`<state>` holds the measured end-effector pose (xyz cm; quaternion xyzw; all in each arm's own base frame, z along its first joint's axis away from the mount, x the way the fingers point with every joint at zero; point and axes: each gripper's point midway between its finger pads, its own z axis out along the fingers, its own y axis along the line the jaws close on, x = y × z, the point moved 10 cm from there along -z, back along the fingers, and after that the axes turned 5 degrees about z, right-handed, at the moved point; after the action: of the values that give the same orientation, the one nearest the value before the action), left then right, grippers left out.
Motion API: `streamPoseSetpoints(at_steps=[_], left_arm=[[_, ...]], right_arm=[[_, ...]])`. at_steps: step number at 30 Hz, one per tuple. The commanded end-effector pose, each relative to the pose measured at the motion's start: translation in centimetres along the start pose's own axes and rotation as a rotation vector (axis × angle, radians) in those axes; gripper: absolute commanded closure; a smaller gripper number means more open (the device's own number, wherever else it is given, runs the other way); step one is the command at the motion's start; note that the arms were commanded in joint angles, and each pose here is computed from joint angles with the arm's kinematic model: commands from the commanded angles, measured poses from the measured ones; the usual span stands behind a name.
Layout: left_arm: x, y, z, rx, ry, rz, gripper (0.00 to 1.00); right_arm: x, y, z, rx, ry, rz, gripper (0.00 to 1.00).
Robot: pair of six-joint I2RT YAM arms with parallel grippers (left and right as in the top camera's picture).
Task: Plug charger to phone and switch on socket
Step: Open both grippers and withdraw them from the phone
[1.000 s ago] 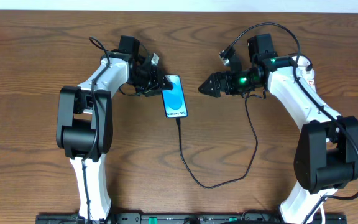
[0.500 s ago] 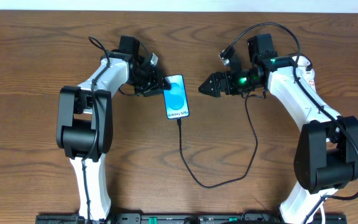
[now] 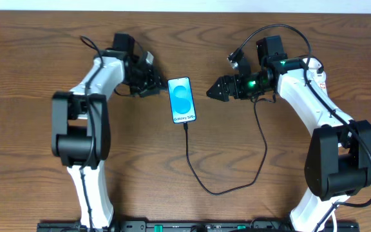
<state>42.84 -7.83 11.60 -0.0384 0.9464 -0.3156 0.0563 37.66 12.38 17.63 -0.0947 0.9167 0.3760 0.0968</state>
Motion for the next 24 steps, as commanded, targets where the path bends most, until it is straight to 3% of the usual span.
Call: streamPoseSetpoints(at_steps=[1,3,6,11,17,20,24], left_arm=[[-0.8,-3.7,-6.2,0.024,-0.146,0.092,0.64],[-0.4,-5.0,-8.5,0.034,-0.195,0.123,0.64],[0.4,-7.4,-12.0,0.052,-0.279,0.183,0.63],[2.4,-10.6,-16.9,0.078,-0.397,0.269,0.42],[4.3,-12.6,-20.1,0.096,-0.477,0.328,0.30],[4.5,-12.8,-20.5,0.098,-0.487,0.335,0.11],[4.6,-12.7,-20.4,0.096,-0.477,0.328,0.09]], right_arm=[[-0.3,0.5,-0.1,0.005,-0.009,-0.035,0.08],[-0.3,0.5,-0.1,0.005,-0.009,-0.035,0.16],[-0.3,0.4,-0.1,0.005,-0.010,-0.034,0.35],[-0.4,0.2,-1.3,0.009,-0.032,-0.023,0.57],[-0.5,0.6,-5.5,0.027,-0.122,-0.010,0.93],[-0.2,0.3,-8.7,0.092,-0.193,0.020,0.99],[1.2,-1.0,-13.6,0.210,-0.279,0.130,0.99]])
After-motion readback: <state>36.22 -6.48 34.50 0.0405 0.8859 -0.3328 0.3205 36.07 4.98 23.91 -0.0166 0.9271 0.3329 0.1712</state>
